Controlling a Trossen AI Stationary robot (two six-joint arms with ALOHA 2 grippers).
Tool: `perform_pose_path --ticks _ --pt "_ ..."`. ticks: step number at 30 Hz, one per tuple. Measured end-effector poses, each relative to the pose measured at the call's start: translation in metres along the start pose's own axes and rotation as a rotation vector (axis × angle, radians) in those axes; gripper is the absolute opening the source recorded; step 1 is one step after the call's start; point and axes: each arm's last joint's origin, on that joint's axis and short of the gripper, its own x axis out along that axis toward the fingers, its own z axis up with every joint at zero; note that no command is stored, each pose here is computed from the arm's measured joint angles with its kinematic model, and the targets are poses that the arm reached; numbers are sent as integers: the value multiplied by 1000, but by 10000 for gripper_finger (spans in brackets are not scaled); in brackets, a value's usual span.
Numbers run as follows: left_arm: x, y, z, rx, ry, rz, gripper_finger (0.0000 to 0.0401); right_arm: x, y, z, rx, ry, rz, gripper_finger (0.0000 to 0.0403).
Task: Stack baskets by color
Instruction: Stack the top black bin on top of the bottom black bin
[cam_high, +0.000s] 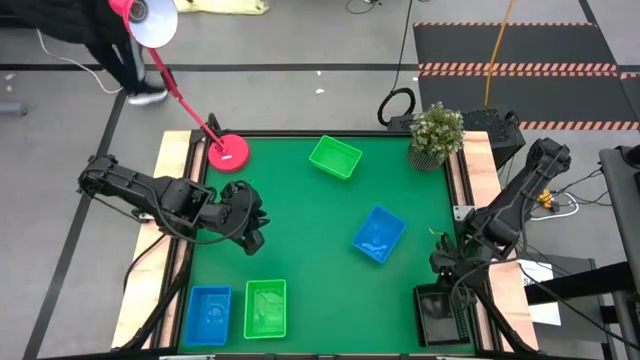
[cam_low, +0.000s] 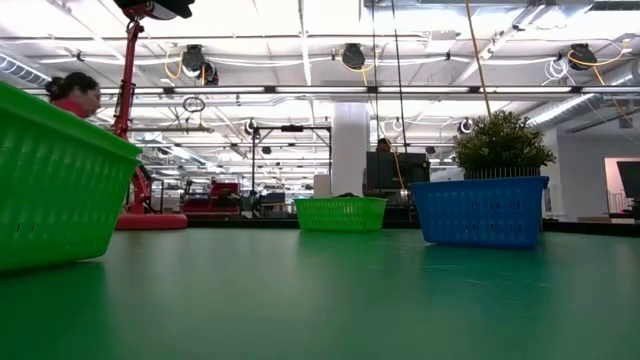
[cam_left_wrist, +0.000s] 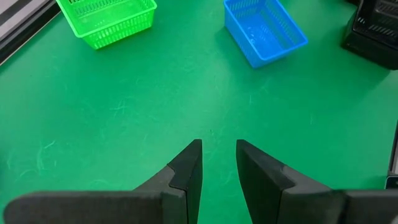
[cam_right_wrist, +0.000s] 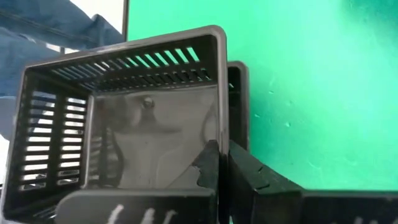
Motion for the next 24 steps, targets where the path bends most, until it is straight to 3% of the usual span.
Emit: perform_pose_path --ticks 15,24 --pt "0 0 0 -12 0 0 99 13 -10 -7 22 13 -18 6" --pt "0 0 0 -10 0 0 99 13 -11 -7 43 17 -23 62"
